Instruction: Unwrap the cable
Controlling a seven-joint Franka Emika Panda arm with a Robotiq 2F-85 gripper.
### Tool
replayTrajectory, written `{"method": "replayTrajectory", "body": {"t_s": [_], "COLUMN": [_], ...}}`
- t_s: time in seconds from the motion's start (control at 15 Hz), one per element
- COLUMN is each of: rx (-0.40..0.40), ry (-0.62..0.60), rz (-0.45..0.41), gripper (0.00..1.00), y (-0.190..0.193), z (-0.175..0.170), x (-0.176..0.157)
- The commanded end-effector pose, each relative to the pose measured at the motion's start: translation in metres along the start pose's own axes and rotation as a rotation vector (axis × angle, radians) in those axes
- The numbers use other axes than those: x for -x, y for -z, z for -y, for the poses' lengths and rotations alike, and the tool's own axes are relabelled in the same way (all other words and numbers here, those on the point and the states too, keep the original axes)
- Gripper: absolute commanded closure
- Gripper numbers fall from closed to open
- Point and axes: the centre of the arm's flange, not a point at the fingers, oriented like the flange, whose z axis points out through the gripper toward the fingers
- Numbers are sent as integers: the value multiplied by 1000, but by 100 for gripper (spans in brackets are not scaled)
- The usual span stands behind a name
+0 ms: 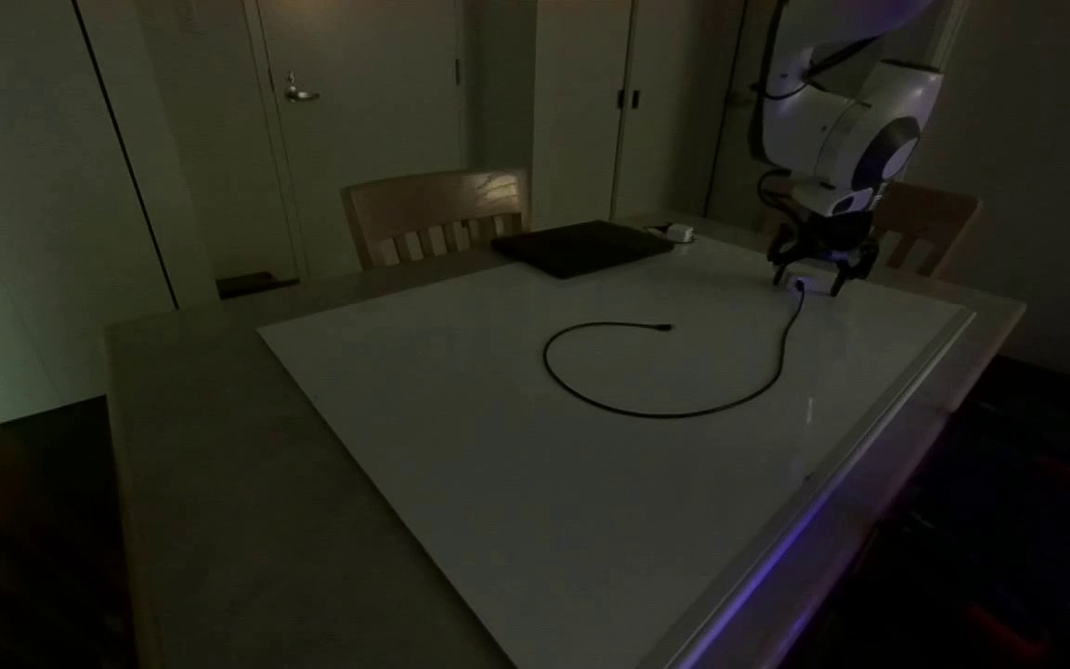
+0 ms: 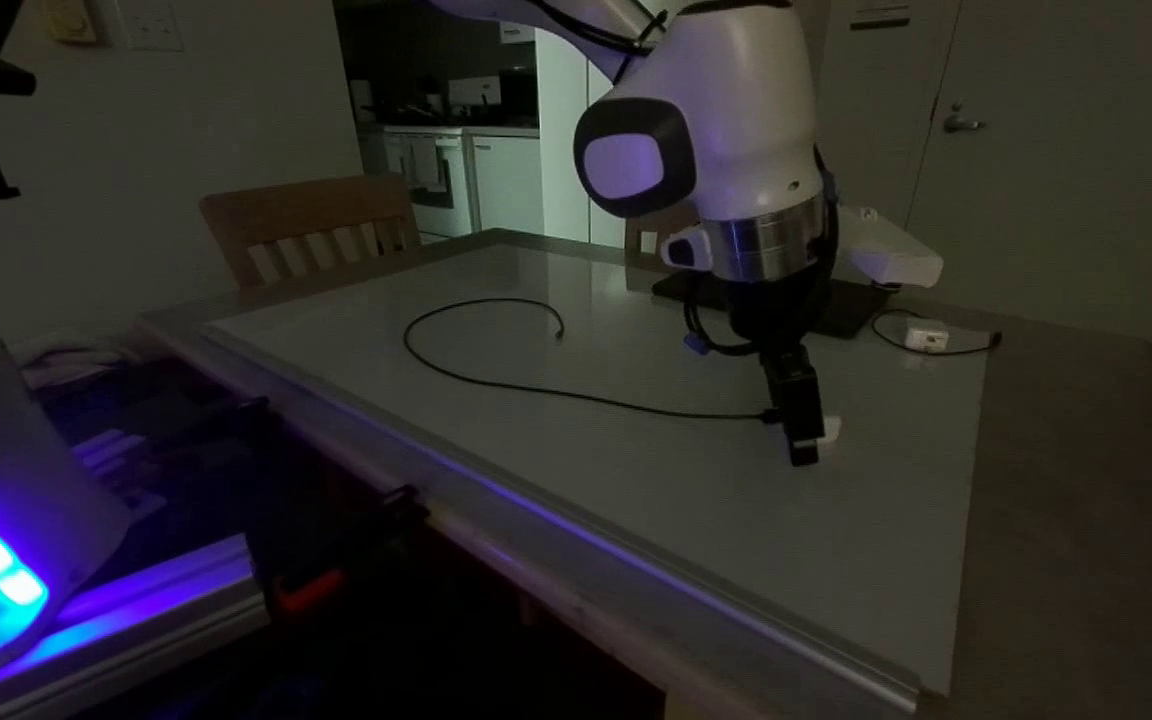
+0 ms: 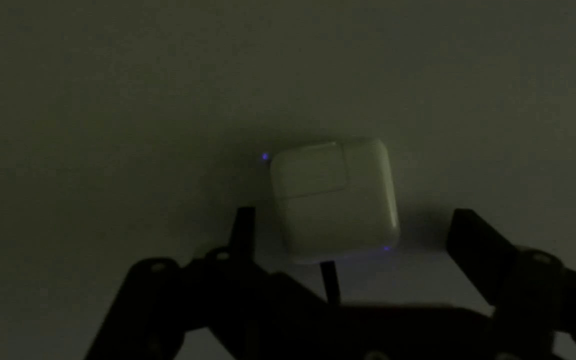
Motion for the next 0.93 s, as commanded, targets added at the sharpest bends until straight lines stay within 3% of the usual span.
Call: {"method": "replayTrajectory", "body": {"t_s": [0.0, 0.53, 0.87], "rx": [3, -6, -17], "ry": [-3, 134, 233], "rz": [-29, -15, -83], "gripper": [0, 0, 0], "y": [15, 46, 80], "z": [-34, -74, -79], "x": [-2, -3, 6]}}
